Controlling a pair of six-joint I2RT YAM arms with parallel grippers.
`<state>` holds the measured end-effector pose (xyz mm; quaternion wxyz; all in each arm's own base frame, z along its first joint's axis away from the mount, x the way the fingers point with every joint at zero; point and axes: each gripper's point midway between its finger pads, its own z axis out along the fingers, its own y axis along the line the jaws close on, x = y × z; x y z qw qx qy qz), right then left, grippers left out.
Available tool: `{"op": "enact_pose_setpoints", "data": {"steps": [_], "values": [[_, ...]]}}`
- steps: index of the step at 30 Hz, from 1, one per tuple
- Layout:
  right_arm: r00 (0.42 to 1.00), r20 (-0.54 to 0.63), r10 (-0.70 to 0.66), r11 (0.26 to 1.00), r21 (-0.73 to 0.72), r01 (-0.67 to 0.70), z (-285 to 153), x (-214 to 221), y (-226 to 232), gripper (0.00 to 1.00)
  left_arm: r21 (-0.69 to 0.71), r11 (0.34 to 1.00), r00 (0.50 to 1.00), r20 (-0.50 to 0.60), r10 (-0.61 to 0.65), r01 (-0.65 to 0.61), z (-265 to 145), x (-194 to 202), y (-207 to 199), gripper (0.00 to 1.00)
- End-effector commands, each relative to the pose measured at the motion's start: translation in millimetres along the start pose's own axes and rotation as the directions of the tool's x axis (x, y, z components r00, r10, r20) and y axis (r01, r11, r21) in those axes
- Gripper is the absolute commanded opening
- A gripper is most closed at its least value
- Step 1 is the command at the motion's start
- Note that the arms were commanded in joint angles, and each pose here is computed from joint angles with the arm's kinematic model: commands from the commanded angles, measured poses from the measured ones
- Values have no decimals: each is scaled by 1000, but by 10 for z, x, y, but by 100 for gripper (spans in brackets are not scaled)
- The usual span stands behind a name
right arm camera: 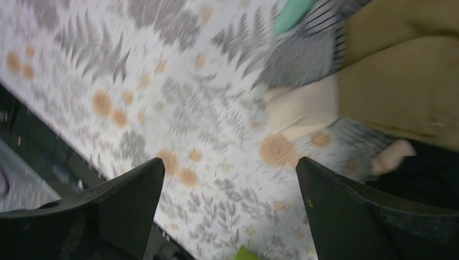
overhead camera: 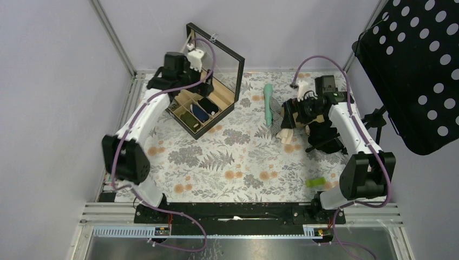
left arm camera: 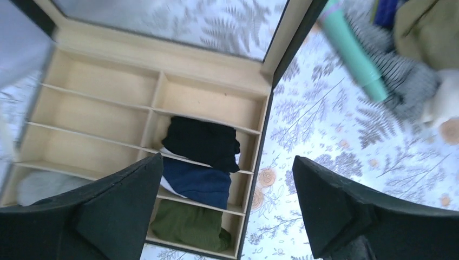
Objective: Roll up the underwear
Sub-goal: Reset both arms
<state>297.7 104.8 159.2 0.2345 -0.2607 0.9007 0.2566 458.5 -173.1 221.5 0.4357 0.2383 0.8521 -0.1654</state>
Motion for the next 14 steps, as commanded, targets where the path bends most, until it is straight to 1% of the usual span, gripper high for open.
{"op": "enact_pose_setpoints", "data": {"steps": [1,2,3,4,5,6,7,8,9,11,12,14], "values": [[955,257,151,956,207,-207,-213,-771,-381,100,-92,995,988,150,-35,49,-616,-351,-22,99],[945,289,154,950,220,-222,-281,-873,-393,100,-116,990,986,153,-67,85,-690,-325,-8,99],[937,317,148,946,231,-227,-351,-969,-400,100,-138,978,978,158,-133,156,-759,-301,-3,99],[929,341,143,942,241,-234,-419,-1050,-402,100,-187,945,958,157,-240,268,-824,-233,49,99],[921,363,140,938,250,-241,-480,-1116,-402,100,-221,872,899,144,-414,437,-879,-104,72,99],[914,384,131,937,253,-240,-548,-1192,-386,100,-93,848,853,78,-517,522,-915,-45,-144,99],[910,395,125,938,252,-239,-590,-1231,-366,100,16,860,859,42,-510,510,-956,-57,-379,99],[906,406,119,938,253,-236,-627,-1259,-348,100,55,894,893,44,-448,446,-1010,-77,-514,99],[904,413,113,938,256,-234,-654,-1275,-341,100,39,919,916,69,-395,393,-1055,-94,-535,99],[905,415,92,940,265,-217,-677,-1261,-330,99,-31,930,926,115,-360,366,-1089,-84,-409,99],[906,415,86,940,267,-211,-672,-1248,-330,99,-46,944,940,122,-318,326,-1082,-55,-364,99],[909,408,86,940,268,-209,-634,-1196,-341,100,-31,958,952,133,-277,284,-1080,5,-321,99]]}}
